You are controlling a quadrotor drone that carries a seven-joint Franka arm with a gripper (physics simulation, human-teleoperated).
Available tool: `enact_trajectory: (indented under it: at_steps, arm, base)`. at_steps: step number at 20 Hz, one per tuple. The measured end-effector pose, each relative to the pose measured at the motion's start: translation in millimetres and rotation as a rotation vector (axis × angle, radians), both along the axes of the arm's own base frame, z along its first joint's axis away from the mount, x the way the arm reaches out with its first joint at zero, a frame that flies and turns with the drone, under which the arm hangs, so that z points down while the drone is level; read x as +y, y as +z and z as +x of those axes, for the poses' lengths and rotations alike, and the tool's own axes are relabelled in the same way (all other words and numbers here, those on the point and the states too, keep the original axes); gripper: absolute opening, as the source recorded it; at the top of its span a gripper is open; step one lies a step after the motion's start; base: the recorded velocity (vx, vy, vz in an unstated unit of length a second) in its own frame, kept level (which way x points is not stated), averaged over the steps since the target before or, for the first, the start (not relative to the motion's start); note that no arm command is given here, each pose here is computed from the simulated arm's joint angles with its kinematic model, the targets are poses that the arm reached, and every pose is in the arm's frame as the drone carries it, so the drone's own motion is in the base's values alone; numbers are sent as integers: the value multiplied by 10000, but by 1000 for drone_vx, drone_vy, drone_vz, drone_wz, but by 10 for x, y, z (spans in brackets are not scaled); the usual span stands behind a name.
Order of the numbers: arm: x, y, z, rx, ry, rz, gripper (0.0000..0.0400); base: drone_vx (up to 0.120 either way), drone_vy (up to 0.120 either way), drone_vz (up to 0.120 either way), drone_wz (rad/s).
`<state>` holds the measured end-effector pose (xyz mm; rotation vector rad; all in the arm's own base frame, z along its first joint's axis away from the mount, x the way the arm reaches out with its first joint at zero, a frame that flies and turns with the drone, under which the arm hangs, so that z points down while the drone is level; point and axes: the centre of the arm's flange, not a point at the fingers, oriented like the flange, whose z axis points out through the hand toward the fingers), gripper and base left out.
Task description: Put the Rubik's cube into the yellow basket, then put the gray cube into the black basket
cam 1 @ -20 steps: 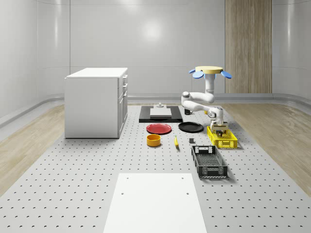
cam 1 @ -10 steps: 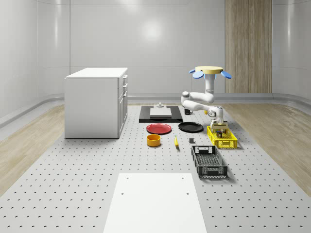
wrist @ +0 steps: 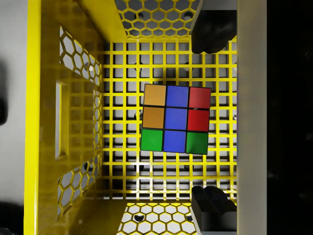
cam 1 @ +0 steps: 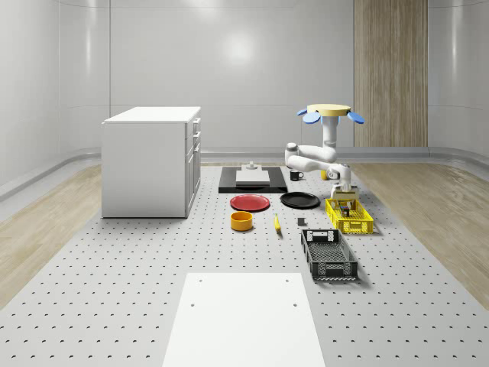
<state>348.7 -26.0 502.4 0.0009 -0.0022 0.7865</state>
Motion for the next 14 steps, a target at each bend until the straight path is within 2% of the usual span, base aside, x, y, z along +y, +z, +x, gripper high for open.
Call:
enact_trajectory:
  at_steps: [3,14]
  arm:
    - [0,-37,0,0,-3,0,400]
    - [0,-74,0,0,-7,1,400]
  base:
    - [0,-27,0,0]
    - [0,-120,0,0]
